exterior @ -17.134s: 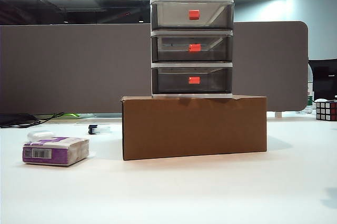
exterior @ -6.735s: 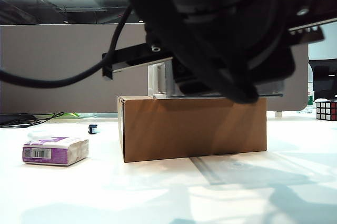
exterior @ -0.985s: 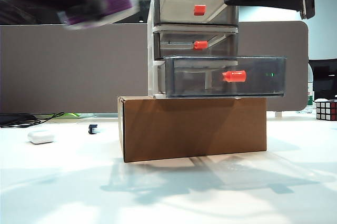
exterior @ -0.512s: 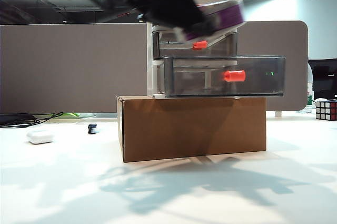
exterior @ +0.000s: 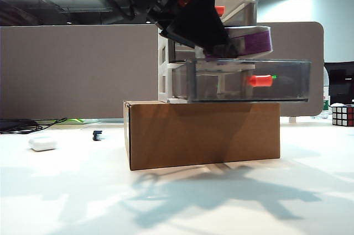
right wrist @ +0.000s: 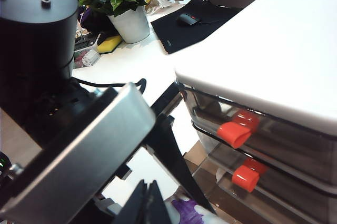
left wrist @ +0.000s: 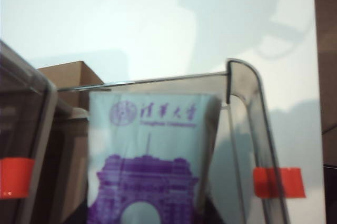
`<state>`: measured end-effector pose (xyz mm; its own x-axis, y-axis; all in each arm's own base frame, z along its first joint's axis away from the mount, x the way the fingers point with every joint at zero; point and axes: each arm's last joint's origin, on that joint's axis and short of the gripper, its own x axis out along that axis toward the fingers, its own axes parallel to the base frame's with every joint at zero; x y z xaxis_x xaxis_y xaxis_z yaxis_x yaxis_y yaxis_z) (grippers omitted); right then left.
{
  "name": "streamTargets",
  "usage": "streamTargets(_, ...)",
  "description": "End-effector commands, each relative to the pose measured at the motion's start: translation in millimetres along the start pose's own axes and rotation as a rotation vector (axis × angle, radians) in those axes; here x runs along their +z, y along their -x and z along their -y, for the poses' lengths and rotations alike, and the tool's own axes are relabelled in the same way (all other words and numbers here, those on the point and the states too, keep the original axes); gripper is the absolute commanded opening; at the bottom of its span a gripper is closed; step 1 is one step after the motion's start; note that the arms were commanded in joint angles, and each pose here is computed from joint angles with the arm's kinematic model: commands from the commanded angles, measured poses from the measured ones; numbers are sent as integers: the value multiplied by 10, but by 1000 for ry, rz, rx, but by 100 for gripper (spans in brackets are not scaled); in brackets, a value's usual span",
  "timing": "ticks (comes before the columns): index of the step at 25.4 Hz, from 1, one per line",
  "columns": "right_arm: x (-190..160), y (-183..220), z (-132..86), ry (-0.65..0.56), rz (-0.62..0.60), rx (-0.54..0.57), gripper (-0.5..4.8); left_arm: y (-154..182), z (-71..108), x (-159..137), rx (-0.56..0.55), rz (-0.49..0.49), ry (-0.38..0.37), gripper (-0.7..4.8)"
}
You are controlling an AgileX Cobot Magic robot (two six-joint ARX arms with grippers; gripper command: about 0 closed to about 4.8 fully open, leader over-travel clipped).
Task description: Open the third layer of the drawer on the table, pick up a pack of napkins on the table and put it in, and finally close the drawer.
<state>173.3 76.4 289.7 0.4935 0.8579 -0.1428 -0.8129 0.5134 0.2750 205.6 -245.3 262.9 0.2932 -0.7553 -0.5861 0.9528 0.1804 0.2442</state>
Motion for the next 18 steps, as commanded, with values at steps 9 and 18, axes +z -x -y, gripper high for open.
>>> streamTargets(9, 41, 7, -13, 7, 21, 1, -6, 10, -10, 18, 29, -2, 35, 314)
streamTargets(18, 47, 1, 6, 10, 33, -50, -6, 13, 9, -20, 16, -46, 49, 314)
